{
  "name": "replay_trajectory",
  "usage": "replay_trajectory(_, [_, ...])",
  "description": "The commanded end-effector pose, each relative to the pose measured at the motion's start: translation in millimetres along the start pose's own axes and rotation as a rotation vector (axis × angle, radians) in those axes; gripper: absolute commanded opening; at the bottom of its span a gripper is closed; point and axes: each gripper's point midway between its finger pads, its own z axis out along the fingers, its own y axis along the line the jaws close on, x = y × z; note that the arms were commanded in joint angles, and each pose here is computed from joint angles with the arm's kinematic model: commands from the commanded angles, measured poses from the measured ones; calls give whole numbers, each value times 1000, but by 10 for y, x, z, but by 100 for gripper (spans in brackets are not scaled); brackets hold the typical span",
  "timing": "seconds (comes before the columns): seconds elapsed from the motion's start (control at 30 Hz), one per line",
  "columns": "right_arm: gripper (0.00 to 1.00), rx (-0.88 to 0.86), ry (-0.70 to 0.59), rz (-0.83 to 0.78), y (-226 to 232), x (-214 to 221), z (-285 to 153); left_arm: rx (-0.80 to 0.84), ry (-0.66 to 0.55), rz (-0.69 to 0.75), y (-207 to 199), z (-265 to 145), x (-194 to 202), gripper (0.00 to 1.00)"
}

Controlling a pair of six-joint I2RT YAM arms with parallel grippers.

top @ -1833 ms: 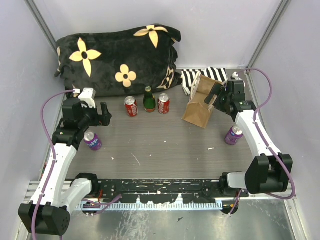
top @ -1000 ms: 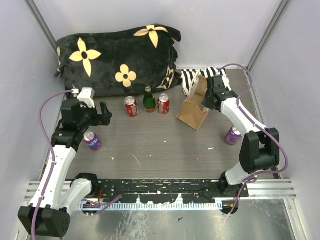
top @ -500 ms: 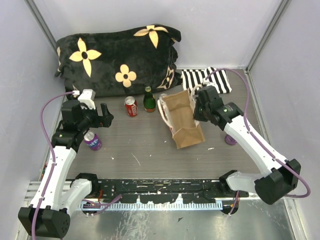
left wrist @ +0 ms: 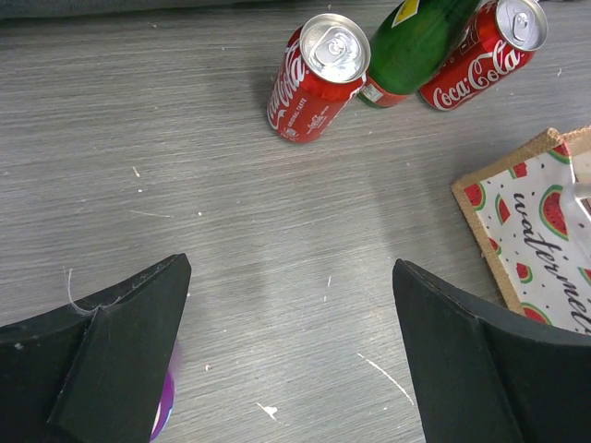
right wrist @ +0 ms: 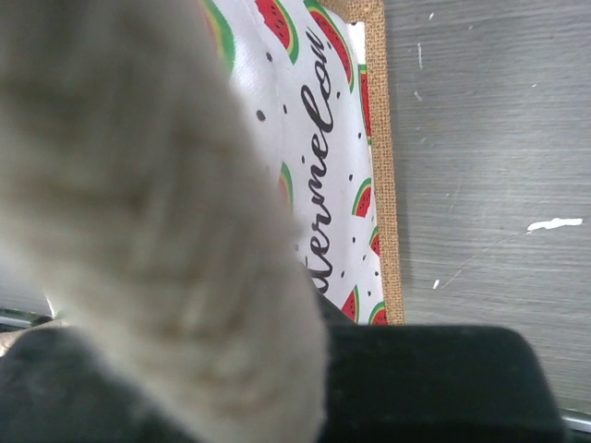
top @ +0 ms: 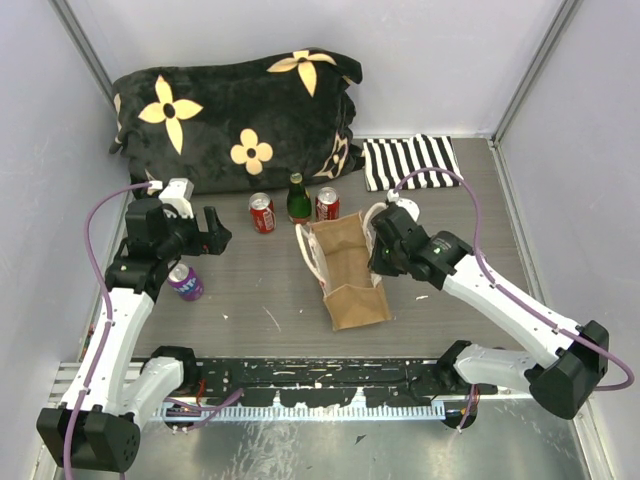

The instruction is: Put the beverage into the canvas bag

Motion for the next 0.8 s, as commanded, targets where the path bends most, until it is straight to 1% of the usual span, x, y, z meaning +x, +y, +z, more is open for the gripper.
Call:
replay_trajectory(0.0, [1,-51,-124,129,262,-178,-63,27,-16,7,-49,18,-24,98])
replay_trajectory(0.3, [1,-21,-171,220,440,-114,14,28,-14,8,-41,33,3,98])
replay_trajectory(0.5, [1,-9,-147,224,474,-6,69,26,-18,18,-32,41,2,98])
replay_trajectory(0.77, [1,23,-124,219,376,135,211,33,-4,12,-40,52,56,98])
